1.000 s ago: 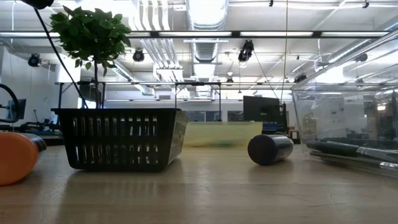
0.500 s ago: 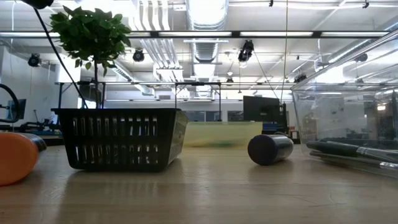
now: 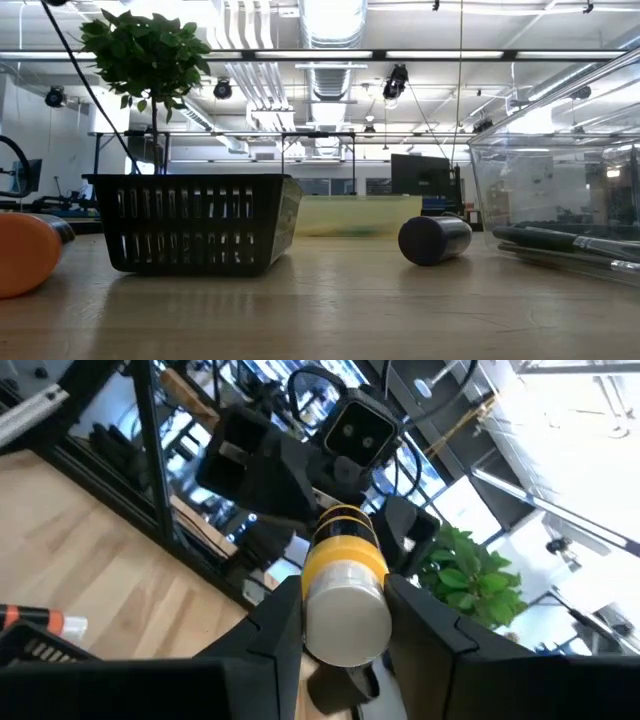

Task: Pick & Place Paint Supplies
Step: Put the yellow paint bottle into the black bin

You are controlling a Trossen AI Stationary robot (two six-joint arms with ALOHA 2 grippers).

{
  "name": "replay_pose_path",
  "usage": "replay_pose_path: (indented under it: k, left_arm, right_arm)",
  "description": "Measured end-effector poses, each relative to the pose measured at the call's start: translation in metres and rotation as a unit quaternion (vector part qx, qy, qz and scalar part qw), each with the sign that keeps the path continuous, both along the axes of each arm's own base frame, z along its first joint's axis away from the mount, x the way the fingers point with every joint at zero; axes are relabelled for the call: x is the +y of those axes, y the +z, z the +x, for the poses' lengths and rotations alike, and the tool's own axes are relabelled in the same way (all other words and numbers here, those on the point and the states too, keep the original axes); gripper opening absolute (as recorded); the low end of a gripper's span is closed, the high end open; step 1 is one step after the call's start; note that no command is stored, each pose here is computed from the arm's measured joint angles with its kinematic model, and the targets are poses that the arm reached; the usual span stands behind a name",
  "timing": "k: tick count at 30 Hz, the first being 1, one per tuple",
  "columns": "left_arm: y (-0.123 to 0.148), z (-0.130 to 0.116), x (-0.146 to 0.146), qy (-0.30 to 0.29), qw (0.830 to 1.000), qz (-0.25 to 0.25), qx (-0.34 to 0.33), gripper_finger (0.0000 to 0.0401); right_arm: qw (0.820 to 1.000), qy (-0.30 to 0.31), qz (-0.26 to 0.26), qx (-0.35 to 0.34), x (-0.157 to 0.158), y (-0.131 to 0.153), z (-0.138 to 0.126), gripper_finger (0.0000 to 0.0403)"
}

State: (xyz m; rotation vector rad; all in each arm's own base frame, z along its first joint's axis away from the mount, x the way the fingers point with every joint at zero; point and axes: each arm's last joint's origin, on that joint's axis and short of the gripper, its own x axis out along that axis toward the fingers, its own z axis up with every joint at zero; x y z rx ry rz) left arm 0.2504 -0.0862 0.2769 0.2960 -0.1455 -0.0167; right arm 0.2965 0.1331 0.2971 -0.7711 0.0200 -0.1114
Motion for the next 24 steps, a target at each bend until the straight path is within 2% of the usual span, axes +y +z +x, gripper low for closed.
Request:
replay_pose_path:
  k: [6,9,11,15,20,24]
  left_arm:
    - [0.010,-0.019,0.011,0.118,0.991,0.048,0.040,0.0359]
    - [0.014,-0.029,0.016,0.165,0.983,0.057,0.056,0.0379]
    - [0.014,-0.034,0.018,0.171,0.980,0.067,0.073,0.0384]
    - [0.013,-0.037,0.020,0.172,0.977,0.084,0.091,0.0383]
    - [0.009,-0.040,0.021,0.180,0.970,0.112,0.117,0.0379]
    - [0.008,-0.050,0.026,0.239,0.952,0.119,0.149,0.0379]
  right_arm:
    - [0.999,-0.033,0.012,0.021,0.001,0.000,-0.006,0.0107]
    - [0.997,-0.031,0.040,0.062,0.000,0.000,-0.009,0.0107]
    - [0.992,-0.042,0.064,0.104,-0.003,0.005,-0.009,0.0107]
    - [0.973,-0.070,0.102,0.193,-0.013,0.021,-0.001,0.0107]
    - [0.945,-0.052,0.150,0.287,-0.029,0.050,0.020,0.0107]
    - [0.910,-0.043,0.179,0.371,-0.045,0.057,0.046,0.0107]
